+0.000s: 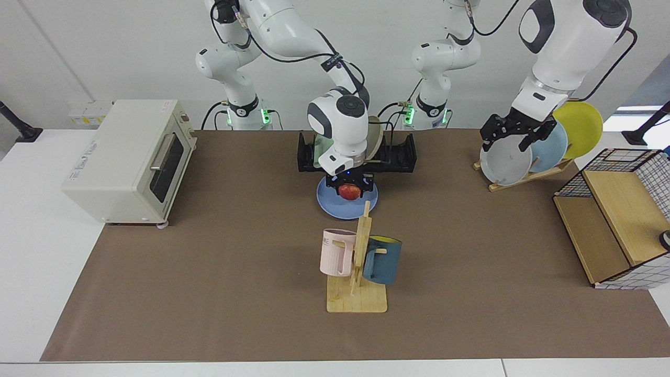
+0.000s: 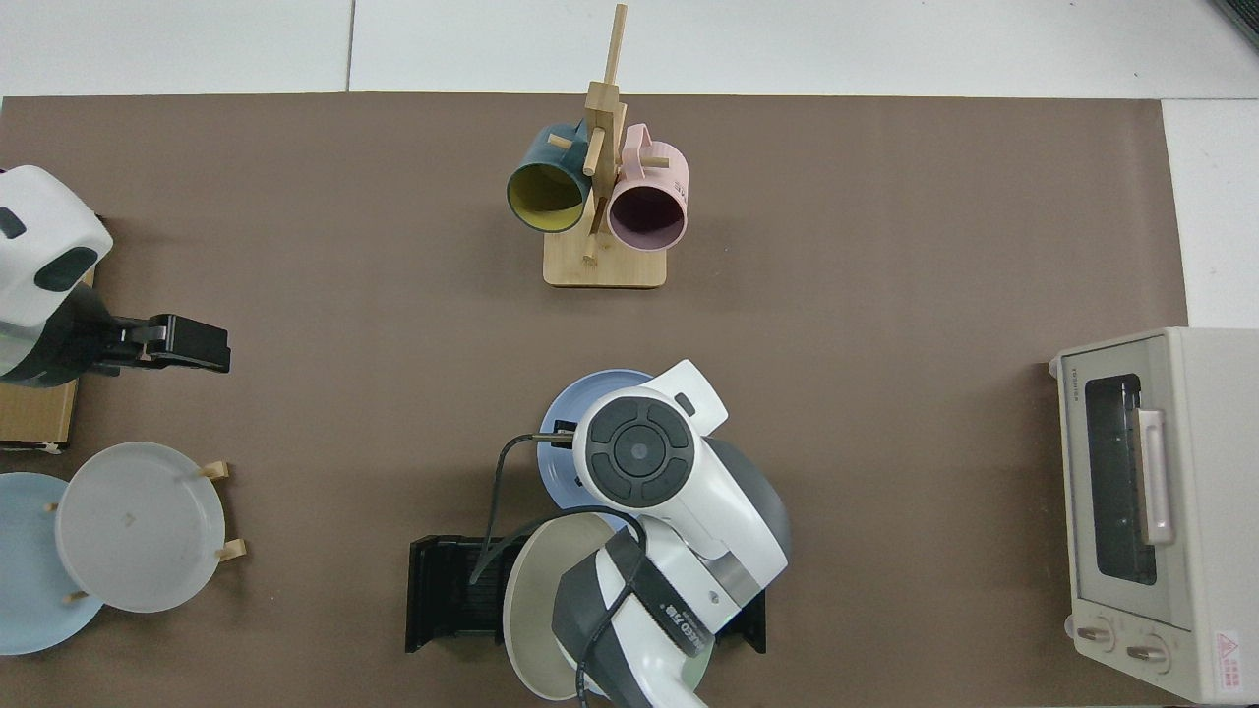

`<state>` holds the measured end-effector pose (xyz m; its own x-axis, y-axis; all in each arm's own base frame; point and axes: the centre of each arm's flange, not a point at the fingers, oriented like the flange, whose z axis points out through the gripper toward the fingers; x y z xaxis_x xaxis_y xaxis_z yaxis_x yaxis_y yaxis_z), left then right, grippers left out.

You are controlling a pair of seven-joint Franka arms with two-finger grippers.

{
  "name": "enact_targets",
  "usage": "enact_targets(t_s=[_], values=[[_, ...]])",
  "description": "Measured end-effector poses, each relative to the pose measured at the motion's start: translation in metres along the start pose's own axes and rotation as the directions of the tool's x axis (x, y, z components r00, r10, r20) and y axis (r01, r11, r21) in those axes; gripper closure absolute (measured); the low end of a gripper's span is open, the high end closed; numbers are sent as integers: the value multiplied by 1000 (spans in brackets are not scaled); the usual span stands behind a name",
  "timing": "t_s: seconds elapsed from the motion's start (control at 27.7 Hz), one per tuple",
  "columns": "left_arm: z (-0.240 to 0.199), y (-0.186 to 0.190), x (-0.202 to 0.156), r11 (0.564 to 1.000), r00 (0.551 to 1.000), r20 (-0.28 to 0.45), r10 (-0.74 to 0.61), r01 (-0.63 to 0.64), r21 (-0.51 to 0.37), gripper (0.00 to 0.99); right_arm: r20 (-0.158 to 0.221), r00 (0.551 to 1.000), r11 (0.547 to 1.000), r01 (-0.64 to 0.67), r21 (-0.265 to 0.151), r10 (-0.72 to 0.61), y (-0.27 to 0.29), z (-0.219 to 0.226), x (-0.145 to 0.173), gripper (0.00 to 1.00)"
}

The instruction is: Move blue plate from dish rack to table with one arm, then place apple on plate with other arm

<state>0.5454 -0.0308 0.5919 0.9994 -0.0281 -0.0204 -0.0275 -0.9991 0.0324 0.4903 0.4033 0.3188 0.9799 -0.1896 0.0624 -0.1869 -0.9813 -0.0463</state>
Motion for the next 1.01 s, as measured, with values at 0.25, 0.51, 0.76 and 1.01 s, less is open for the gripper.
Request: enact_targets(t_s=[0.25,0.51,0.76,1.01], values=[[0,0,0,1000,1000,0,0,0,0,0,21,1000,1000,-23,-7,23,4,14,2,233],[0,0,0,1000,1000,1,0,0,1,0,33,999,1000,-29,-7,29,1,9,3,0],[0,0,0,1000,1000,1,0,0,1,0,33,999,1000,-7,-2,7,10,-61,33,0],[0,0,0,1000,1000,1,0,0,1,0,-24,996,996,85,38,-85,113,-143,111,0]])
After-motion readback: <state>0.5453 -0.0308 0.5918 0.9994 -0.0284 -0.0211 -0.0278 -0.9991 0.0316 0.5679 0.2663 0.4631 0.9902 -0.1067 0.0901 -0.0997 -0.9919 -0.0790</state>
